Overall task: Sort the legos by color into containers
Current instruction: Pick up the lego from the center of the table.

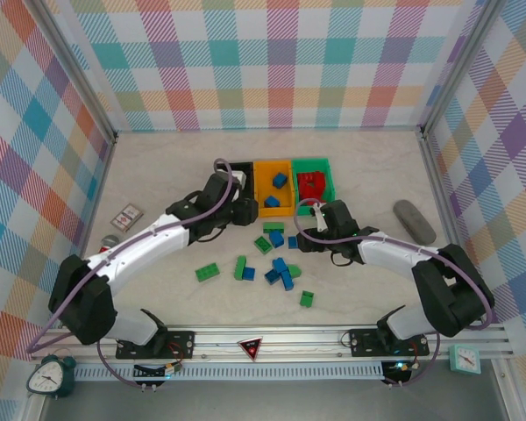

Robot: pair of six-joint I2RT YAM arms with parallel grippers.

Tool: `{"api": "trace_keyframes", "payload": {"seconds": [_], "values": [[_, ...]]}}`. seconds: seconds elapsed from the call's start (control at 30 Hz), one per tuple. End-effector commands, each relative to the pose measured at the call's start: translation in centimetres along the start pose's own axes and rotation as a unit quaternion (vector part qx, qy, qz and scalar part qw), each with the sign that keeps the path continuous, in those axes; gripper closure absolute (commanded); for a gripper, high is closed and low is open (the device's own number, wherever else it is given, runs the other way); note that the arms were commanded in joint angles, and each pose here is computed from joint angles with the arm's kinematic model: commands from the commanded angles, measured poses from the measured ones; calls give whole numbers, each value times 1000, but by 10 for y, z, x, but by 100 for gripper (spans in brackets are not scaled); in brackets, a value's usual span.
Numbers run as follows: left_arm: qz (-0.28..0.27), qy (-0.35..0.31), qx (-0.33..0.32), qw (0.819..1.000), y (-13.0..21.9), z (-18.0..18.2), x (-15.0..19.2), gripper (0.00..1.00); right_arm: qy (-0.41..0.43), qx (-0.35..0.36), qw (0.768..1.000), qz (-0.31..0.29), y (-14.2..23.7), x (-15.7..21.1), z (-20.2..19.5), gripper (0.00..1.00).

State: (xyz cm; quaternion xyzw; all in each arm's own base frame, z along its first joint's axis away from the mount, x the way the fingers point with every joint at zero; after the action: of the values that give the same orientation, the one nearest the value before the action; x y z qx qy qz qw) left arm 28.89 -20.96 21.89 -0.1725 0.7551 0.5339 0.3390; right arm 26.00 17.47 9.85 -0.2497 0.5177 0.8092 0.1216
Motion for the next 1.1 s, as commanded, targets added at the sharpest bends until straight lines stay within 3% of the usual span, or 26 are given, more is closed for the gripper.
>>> {"api": "trace_keyframes", "payload": {"seconds": [0.0, 0.3, 0.97, 1.07], "values": [[-41, 18, 18, 999, 9, -3, 0, 43, 9, -15, 1000, -3, -3, -7, 10, 36], [-38, 34, 14, 999, 16, 6, 28, 43, 24, -2, 999, 24, -15, -4, 16, 30], [-30, 39, 0, 999, 21, 14, 50, 43, 51, 63, 995, 66, -41, 2, 24, 23], [-29, 39, -4, 999, 22, 16, 51, 43, 52, 56, 995, 70, -43, 3, 26, 19]]}}
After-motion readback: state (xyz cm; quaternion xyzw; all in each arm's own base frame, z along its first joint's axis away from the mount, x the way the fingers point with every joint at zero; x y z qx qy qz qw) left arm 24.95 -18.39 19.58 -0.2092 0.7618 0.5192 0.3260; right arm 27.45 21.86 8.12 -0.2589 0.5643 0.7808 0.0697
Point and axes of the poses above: each hand's point on the last joint's axis, 136 mm out from that joint toward the fingers, its own y axis back along the fingers, its own z axis along the line the jaws close on, x = y × z, the point moved 6 cm from there along y, back along the fingers, and after that the axes turned 5 degrees about -y, right-handed, at the moved point
